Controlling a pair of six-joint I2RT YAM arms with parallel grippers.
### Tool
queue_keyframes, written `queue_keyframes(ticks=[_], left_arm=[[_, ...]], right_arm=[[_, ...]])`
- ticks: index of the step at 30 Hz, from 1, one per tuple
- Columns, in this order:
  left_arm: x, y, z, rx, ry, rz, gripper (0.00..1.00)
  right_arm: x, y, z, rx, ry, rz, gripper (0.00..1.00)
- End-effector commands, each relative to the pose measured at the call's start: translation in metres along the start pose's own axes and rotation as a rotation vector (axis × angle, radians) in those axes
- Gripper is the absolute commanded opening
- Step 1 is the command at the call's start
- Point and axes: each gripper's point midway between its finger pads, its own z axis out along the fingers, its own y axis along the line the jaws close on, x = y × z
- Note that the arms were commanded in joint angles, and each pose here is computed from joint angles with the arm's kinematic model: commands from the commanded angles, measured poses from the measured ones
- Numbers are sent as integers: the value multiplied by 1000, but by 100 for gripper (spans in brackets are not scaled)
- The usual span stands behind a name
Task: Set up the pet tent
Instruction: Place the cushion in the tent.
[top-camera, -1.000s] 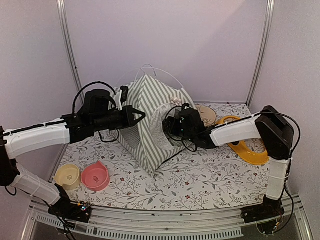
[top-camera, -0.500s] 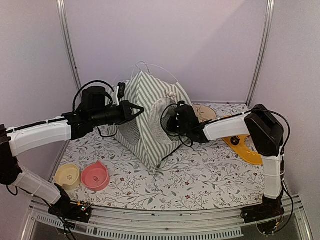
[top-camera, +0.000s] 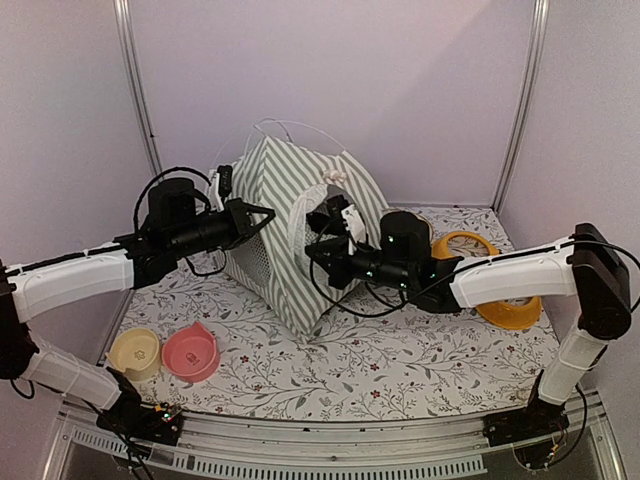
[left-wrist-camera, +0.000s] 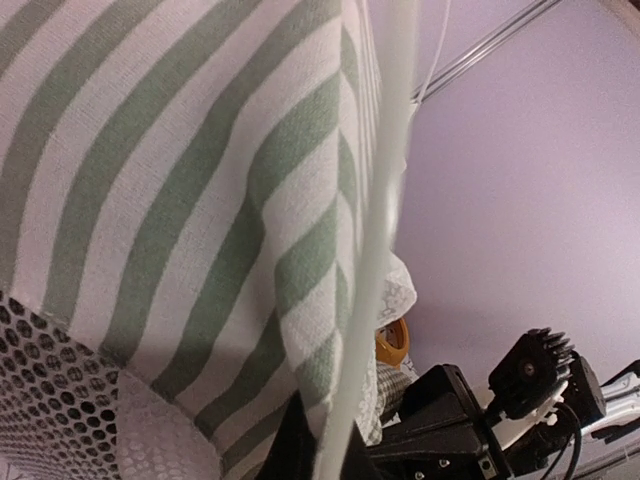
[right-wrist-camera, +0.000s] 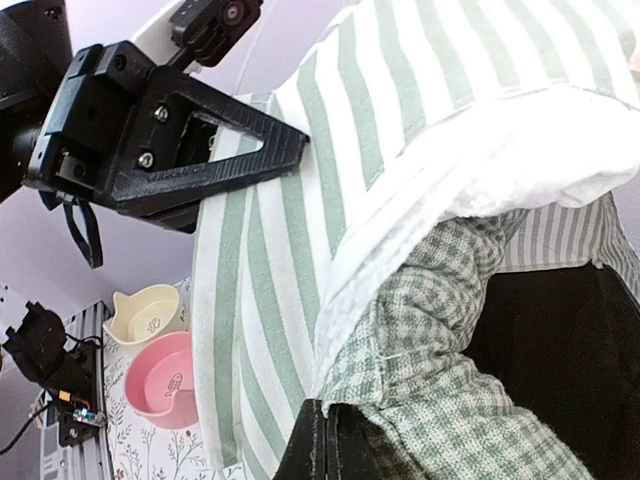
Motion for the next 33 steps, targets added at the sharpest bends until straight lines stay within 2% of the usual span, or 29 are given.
queue_keyframes(ticks=[1,2,5,7,10,14,18,21,23,24,25,27,29,30,31,33], left_arm=[[7,36,1,-109,-1,-127,0],[7,36,-1,-112,-4,-122,0],[3,35,-5,-117,-11,-107,0],[7,31,-3,-99,17,-96,0],[21,21,9,-40,111,-62,0],[42,18,14,-10,202,-39,0],[62,14,13,33,296,-26,0],[68,4,11,90,333,-21,0],[64,-1,8,100,329,-13,0],[60,-1,6,87,317,-6,0],[53,1,4,61,295,-1,0],[41,7,0,16,255,5,0],[36,12,-2,-3,237,-3,0],[33,15,-2,-19,230,-6,0],[32,18,-2,-32,223,-7,0],[29,23,-3,-57,206,-12,0]], right_arm=[[44,18,-5,-188,116,-63,0],[66,5,-9,-149,164,-41,0],[143,-62,-20,111,364,100,0],[163,-114,-33,321,416,201,0],[139,-151,-40,475,328,303,0],[97,-196,-22,698,283,256,0],[58,-208,8,727,199,207,0],[62,-226,29,784,207,173,0],[96,-251,44,825,302,176,0],[111,-259,44,832,354,197,3],[122,-262,43,830,385,219,11],[123,-251,39,769,374,245,38],[93,-223,31,650,294,232,58],[72,-206,23,600,239,220,64],[51,-190,16,554,191,201,70],[7,-158,-2,459,120,189,74]])
